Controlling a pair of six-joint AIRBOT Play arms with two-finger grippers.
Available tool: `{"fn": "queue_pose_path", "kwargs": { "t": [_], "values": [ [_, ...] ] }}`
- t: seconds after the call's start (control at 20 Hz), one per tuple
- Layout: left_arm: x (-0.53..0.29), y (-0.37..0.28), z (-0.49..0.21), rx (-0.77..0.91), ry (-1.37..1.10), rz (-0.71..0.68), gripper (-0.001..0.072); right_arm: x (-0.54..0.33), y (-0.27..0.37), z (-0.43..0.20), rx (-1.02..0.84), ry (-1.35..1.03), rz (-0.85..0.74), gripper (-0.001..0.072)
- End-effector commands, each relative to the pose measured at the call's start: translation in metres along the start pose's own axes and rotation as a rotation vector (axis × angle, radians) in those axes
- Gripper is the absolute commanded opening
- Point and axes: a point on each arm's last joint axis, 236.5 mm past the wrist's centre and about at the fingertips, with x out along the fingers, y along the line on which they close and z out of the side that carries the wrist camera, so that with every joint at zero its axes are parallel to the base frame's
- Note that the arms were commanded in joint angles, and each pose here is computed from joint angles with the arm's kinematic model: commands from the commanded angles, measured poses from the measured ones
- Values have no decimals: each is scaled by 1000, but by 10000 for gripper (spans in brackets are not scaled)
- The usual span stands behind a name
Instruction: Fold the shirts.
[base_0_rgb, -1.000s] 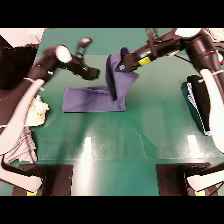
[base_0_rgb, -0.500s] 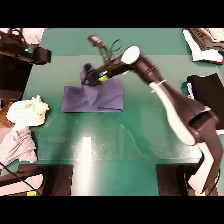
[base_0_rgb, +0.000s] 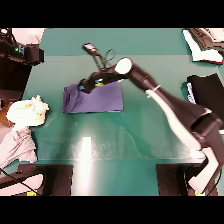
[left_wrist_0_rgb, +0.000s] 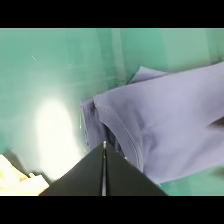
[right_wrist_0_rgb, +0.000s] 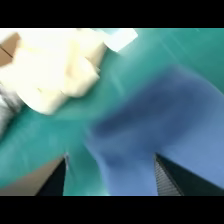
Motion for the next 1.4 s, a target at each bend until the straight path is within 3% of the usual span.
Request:
{"fn": "queue_pose_path", "kwargs": {
  "t": [0.0, 0.2, 0.3, 0.4, 0.9, 0.95, 1.05, 1.1, 1.15, 1.2, 1.35],
  "values": [
    [2, -6, -4, -11, 13, -29, 23, -65, -58, -44, 143, 107, -99, 593],
    [9, -15, -8, -27, 23, -71, 23, -118, -128, -103, 448, 123, -189, 596],
    [10, -19, -4, -34, 11, -89, 23, -122, -145, -125, 559, 114, -180, 701],
    [10, -22, -1, -39, -5, -101, 23, -112, -153, -140, 649, 104, -153, 701],
    [10, -25, -2, -42, 3, -113, 23, 2, -118, -126, 679, 185, 80, 689],
    [10, -25, -3, -41, 6, -114, 23, 11, -114, -124, 670, 187, 90, 619],
    [10, -25, -5, -40, 13, -114, 23, 21, -108, -119, 644, 176, 85, 414],
    [10, -25, -5, -41, 13, -115, 23, 23, -108, -115, 626, 161, 78, 277],
    [10, -25, -5, -41, 13, -115, 23, 25, -106, -113, 596, 152, 77, 93],
    [10, -25, -5, -41, 13, -115, 23, 23, -106, -111, 564, 148, 79, 19],
    [9, -25, -7, -41, 21, -116, 23, -3, -107, -88, 518, 97, 67, 15]
  ]
}}
